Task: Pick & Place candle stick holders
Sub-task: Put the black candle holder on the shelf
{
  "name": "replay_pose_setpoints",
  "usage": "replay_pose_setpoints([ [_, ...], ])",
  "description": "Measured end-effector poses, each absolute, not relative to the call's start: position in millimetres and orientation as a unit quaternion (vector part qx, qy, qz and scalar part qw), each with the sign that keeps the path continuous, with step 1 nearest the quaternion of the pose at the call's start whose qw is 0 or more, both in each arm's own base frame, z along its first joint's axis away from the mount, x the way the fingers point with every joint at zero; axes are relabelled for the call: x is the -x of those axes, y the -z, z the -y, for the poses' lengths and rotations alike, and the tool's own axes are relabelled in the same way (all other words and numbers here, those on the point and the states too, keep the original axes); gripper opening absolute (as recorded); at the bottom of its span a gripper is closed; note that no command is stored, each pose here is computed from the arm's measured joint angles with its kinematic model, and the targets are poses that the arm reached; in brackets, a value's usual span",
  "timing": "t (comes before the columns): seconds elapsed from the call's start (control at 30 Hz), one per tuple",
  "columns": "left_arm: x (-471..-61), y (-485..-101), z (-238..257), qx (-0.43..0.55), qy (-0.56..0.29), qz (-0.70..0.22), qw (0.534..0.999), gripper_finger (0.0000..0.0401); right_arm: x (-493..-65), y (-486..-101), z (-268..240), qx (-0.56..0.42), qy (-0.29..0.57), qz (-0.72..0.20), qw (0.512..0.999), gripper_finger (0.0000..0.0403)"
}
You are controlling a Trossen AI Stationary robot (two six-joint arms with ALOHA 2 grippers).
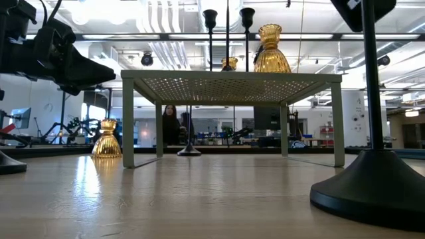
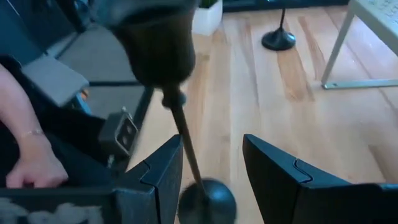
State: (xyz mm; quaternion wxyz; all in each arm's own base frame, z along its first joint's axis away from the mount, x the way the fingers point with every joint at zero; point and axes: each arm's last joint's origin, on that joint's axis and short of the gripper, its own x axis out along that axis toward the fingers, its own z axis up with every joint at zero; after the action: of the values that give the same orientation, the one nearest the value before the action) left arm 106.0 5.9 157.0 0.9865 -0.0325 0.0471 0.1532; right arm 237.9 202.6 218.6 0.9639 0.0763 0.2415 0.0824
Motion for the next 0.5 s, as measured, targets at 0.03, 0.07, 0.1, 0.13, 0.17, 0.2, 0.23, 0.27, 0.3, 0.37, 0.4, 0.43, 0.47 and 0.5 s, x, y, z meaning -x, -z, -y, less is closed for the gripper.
replay_pose_setpoints([
  [0.03,-106.0,-157.0,-5.9,0.032,-0.153,-0.047,0.987,0.0122,-239.7,-218.2,-204.1,-0.081,-0.084,-0.234,0.965,0.016],
  [0.07,-105.9,-156.9,-5.9,0.032,-0.153,-0.047,0.987,0.0122,-242.0,-217.9,-204.8,-0.087,-0.085,-0.227,0.966,0.0161],
  [0.1,-105.9,-157.0,-6.0,0.033,-0.153,-0.047,0.987,0.0122,-243.7,-217.1,-205.7,-0.09,-0.086,-0.222,0.967,0.0161],
  [0.13,-105.9,-157.0,-6.0,0.033,-0.153,-0.047,0.987,0.0122,-244.7,-215.6,-206.5,-0.091,-0.086,-0.221,0.967,0.0161],
  [0.17,-105.9,-157.0,-6.0,0.033,-0.153,-0.047,0.987,0.0122,-245.5,-214.7,-207.3,-0.092,-0.087,-0.22,0.967,0.0161],
  [0.2,-106.0,-157.0,-5.9,0.033,-0.153,-0.047,0.987,0.0122,-246.3,-214.0,-207.4,-0.094,-0.087,-0.22,0.967,0.016],
  [0.23,-105.9,-157.0,-6.0,0.033,-0.153,-0.047,0.987,0.0122,-246.6,-213.9,-207.5,-0.097,-0.088,-0.221,0.967,0.0158],
  [0.27,-105.9,-157.0,-6.0,0.033,-0.153,-0.047,0.987,0.0122,-246.5,-214.1,-207.5,-0.1,-0.091,-0.222,0.966,0.0156],
  [0.3,-105.9,-157.0,-6.0,0.033,-0.153,-0.047,0.987,0.0122,-246.4,-214.9,-207.1,-0.104,-0.09,-0.221,0.965,0.0154],
  [0.37,-105.9,-157.0,-6.0,0.033,-0.153,-0.047,0.987,0.0122,-247.1,-216.3,-206.2,-0.112,-0.088,-0.219,0.965,0.0148],
  [0.4,-106.0,-156.9,-5.9,0.032,-0.153,-0.047,0.987,0.0122,-247.4,-216.7,-205.9,-0.113,-0.088,-0.218,0.965,0.0143],
  [0.43,-106.0,-157.0,-5.9,0.032,-0.153,-0.047,0.987,0.0122,-247.5,-216.8,-205.7,-0.113,-0.088,-0.218,0.965,0.0139],
  [0.47,-106.0,-157.0,-5.9,0.032,-0.153,-0.047,0.987,0.0122,-248.1,-216.7,-205.4,-0.114,-0.088,-0.218,0.965,0.0133],
  [0.5,-106.0,-157.0,-5.9,0.032,-0.153,-0.047,0.987,0.0122,-249.4,-216.7,-205.4,-0.118,-0.088,-0.214,0.966,0.0127],
])
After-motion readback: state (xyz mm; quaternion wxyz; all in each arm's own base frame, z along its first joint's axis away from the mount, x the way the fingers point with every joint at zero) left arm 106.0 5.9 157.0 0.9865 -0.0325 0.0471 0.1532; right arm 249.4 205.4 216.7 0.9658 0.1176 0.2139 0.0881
